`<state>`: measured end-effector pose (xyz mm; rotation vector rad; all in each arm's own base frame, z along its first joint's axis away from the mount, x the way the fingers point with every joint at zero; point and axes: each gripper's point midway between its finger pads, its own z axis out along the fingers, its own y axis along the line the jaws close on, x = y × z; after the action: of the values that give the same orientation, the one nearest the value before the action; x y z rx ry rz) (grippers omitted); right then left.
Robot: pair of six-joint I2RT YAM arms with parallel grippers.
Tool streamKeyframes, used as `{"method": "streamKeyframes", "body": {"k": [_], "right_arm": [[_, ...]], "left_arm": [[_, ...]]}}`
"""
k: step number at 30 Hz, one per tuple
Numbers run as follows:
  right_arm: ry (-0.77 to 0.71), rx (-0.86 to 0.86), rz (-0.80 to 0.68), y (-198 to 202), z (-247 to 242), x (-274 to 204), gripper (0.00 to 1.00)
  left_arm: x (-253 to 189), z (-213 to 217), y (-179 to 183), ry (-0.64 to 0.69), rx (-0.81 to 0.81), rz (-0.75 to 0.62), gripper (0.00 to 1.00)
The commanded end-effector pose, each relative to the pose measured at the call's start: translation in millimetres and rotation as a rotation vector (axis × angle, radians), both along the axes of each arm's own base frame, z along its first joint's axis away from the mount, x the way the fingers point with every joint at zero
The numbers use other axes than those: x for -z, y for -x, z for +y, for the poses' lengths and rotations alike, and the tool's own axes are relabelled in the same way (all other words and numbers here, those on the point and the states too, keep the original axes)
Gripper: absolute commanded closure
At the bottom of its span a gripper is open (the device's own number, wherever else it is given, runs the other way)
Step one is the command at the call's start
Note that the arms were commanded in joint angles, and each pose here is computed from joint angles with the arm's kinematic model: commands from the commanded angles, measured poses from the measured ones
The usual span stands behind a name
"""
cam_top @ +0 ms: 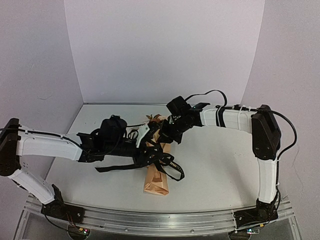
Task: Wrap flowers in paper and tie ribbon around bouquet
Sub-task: Cross the half-tied ribbon over the folded bouquet.
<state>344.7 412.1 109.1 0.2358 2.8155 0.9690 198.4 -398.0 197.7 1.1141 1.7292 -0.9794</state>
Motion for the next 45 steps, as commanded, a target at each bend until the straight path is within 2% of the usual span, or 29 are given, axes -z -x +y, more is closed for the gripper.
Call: {"method": "streamKeyframes", "body": {"k": [1,6,17,27,35,39,45], "right_arm": [[-0.012,-0.022,-0.089,4.7,-0.5,-34.1,1.0],[-0.002,-0.048,-0.156,11.1,1.9,-49.8,1.0],[-0.012,-0.108,-0.231,28.8,13.4,-72.9,1.0],[-0.012,-0.139,-0.26,36.4,17.1,-79.3,1.0],[-0.016,-0.157,-0.264,40.7,18.2,-81.0,1.0],[-0.013,-0.155,-0.268,40.3,17.4,-81.2,1.0],[-0.016,-0.144,-0.263,37.9,19.8,-81.4,1.0]], "left_arm": [[-38.5,27.6,-32.1,0.198,-0.155,0.08,0.5],[-14.7,38.8,-57.8,0.16,-0.218,0.186,0.55],[5.5,22.6,-65.3,0.145,-0.174,0.265,0.51],[7.8,21.6,-76.5,0.13,-0.217,0.246,0.48],[-7.9,63.9,-82.1,0.161,-0.33,0.199,0.41],[8.4,55.9,-77.7,0.122,-0.252,0.259,0.52],[11.0,38.8,-64.2,0.14,-0.121,0.301,0.49]]}}
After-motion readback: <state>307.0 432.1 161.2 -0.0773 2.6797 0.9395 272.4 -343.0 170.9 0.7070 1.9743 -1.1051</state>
